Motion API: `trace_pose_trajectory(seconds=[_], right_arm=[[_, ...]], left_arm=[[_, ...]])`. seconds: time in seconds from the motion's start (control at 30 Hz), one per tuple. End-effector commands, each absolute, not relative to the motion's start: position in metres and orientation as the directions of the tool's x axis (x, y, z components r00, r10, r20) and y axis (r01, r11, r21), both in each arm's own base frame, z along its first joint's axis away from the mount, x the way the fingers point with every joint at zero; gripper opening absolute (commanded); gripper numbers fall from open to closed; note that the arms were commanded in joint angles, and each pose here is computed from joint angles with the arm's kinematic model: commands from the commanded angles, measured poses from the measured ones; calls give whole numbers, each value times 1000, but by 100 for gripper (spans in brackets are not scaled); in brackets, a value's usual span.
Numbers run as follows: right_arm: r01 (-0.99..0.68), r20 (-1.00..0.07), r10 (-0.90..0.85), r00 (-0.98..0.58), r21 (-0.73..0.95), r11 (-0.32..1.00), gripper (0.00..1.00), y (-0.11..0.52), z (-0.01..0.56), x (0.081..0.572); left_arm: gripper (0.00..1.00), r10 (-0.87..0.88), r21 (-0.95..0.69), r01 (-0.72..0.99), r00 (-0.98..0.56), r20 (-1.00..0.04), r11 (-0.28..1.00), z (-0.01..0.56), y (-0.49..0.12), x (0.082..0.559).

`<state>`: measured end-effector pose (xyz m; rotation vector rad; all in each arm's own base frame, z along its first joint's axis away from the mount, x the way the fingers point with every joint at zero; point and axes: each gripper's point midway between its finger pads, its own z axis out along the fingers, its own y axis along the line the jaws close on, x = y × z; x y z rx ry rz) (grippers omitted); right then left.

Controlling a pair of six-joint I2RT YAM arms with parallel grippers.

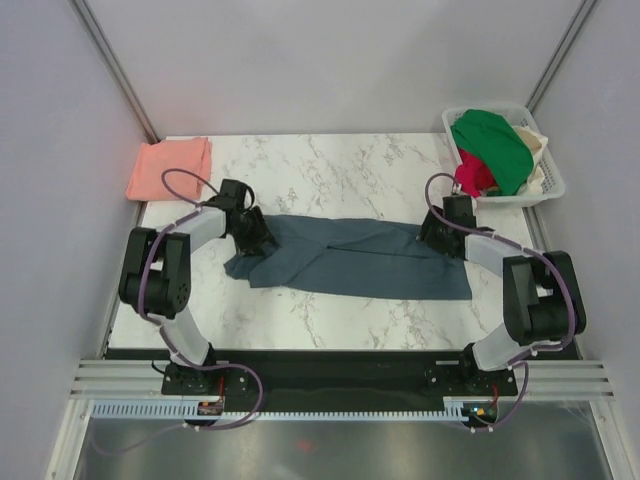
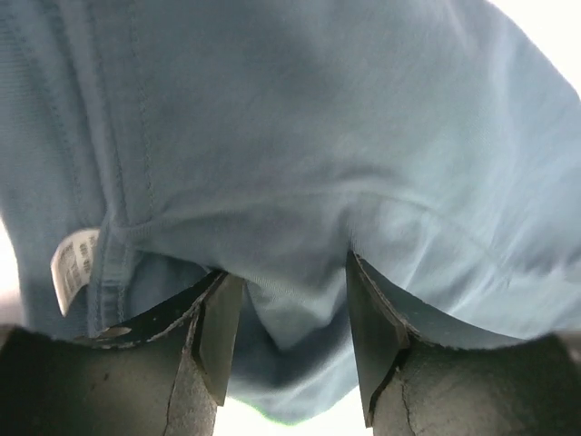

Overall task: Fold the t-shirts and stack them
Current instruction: Fold the tshirt

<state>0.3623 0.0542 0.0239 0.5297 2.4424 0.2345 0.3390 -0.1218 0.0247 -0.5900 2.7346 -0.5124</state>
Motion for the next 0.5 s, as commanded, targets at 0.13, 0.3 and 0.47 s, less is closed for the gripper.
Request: trace_pose_trajectory(seconds=[0.13,0.3,0.47], right_arm=[[255,-265,463,-846,562,787,73,218,13,206],[32,-276,280,-920,657,753,75,344,57,148],[-46,-406,223,-886,557,829,80,357,93,150]], left_arm=[[57,-392,-282,-298,-837,-382,912,28,-112,470],[56,-246,-623,-40,-937,-249,781,4,-229,546],[74,-180,-738,209,-894,-410,642,103,-292,573]])
